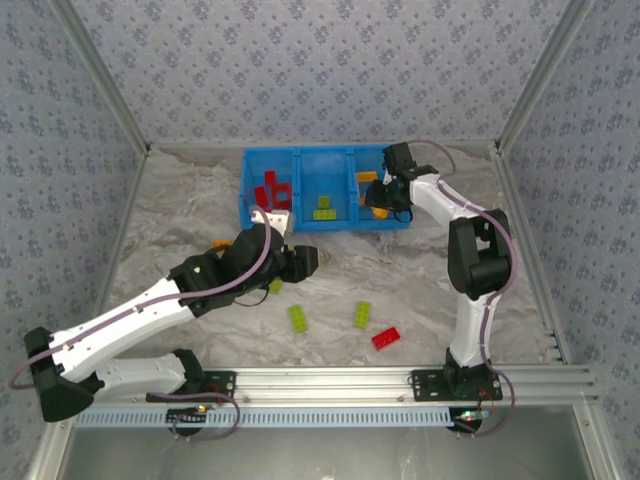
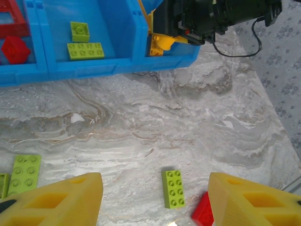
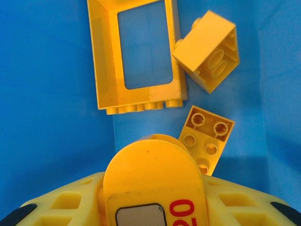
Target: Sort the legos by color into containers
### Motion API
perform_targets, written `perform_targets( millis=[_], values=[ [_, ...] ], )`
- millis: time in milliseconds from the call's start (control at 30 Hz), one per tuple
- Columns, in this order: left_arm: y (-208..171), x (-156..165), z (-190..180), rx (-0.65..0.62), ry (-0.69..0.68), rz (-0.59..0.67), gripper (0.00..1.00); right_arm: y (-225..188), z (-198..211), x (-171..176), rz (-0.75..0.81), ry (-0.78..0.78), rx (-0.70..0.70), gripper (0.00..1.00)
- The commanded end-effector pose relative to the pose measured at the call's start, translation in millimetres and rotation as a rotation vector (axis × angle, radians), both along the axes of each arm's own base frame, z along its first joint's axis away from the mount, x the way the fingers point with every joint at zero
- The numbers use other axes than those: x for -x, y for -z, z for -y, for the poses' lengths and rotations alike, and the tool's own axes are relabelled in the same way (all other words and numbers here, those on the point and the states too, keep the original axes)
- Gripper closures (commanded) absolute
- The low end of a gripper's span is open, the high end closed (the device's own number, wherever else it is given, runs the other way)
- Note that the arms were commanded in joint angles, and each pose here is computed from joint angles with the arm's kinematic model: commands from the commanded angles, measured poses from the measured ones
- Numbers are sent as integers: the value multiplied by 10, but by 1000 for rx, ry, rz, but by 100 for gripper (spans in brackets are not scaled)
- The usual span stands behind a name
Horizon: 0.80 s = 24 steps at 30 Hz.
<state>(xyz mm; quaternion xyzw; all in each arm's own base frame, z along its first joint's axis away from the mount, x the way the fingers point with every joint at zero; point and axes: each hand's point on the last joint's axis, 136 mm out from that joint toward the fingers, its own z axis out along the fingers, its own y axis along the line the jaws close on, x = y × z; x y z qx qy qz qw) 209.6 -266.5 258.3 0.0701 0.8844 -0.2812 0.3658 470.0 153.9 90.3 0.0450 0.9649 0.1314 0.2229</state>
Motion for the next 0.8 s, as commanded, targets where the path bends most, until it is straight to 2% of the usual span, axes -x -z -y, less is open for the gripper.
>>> perform_targets(
  millis=[0,133,267,433,633,767],
  values=[
    [227,-2,-161,-84,-78,-46,39,59,-69,51,-46,-41,-31,56],
    [470,7,-287,-140,-155,-115,39,39,-72,47,-47,-44,-28,50],
    [718,37,-466,-193,-224,-192,39,-53,-33,55,-28,-41,-1,40],
    [1005,35,-732,-288,-274,-288,36,-408,8,56,57,-35,29,32],
    [1311,-5,-1019,-366,-282,-374,34,-1013,71,146,201,-9,64,32],
    [1558,-101,-1198,-389,-269,-418,33,-1391,60,490,296,-11,39,33]
  ],
)
